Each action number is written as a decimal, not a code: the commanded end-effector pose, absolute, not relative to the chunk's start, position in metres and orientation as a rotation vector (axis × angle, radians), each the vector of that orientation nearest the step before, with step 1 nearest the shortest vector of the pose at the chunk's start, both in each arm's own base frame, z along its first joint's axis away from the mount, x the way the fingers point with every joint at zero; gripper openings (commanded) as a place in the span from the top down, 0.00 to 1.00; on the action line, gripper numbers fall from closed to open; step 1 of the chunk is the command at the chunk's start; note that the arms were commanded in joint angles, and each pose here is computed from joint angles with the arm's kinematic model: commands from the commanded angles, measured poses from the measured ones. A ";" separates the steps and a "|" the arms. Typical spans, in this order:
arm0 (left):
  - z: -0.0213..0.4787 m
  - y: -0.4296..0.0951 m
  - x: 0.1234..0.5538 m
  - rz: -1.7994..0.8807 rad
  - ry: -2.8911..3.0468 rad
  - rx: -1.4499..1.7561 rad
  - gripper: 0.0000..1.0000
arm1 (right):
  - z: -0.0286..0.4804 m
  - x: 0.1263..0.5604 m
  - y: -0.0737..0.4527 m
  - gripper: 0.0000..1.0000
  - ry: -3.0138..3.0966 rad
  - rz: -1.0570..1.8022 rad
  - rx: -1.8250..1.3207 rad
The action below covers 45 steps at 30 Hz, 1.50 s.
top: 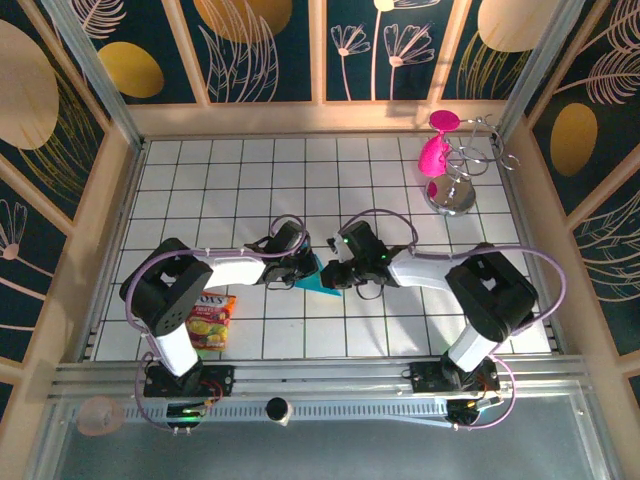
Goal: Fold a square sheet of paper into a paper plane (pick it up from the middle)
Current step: Fourth fold the wing at the center of the table.
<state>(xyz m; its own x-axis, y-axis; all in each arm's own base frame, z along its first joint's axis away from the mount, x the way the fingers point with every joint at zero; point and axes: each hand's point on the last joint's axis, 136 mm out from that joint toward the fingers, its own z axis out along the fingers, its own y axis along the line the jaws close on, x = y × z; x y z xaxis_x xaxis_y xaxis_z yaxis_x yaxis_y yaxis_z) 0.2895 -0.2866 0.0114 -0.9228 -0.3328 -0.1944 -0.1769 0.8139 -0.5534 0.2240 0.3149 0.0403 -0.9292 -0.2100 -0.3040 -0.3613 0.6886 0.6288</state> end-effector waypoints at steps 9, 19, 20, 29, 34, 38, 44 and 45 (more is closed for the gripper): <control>-0.035 -0.245 0.262 -0.487 2.870 -0.457 0.93 | 0.034 0.238 0.323 1.00 2.696 1.082 -0.501; -0.040 -0.241 0.261 -0.440 2.887 -0.448 0.93 | 0.006 0.230 0.305 1.00 2.788 1.050 -0.447; -0.040 -0.240 0.261 -0.432 2.888 -0.450 0.93 | 0.002 0.228 0.303 1.00 2.802 1.046 -0.441; -0.046 -0.227 0.258 -0.341 2.898 -0.463 0.94 | -0.007 0.203 0.279 1.00 2.866 1.035 -0.453; -0.048 -0.224 0.257 -0.317 2.901 -0.467 0.94 | 0.000 0.189 0.268 1.00 2.874 1.034 -0.471; -0.048 -0.223 0.257 -0.304 2.903 -0.462 0.94 | -0.001 0.177 0.256 1.00 2.906 1.002 -0.462; -0.045 -0.227 0.260 -0.328 2.895 -0.450 0.94 | 0.003 0.177 0.242 1.00 2.902 0.937 -0.396; -0.044 -0.228 0.260 -0.337 2.892 -0.448 0.94 | 0.009 0.183 0.243 1.00 2.871 0.938 -0.385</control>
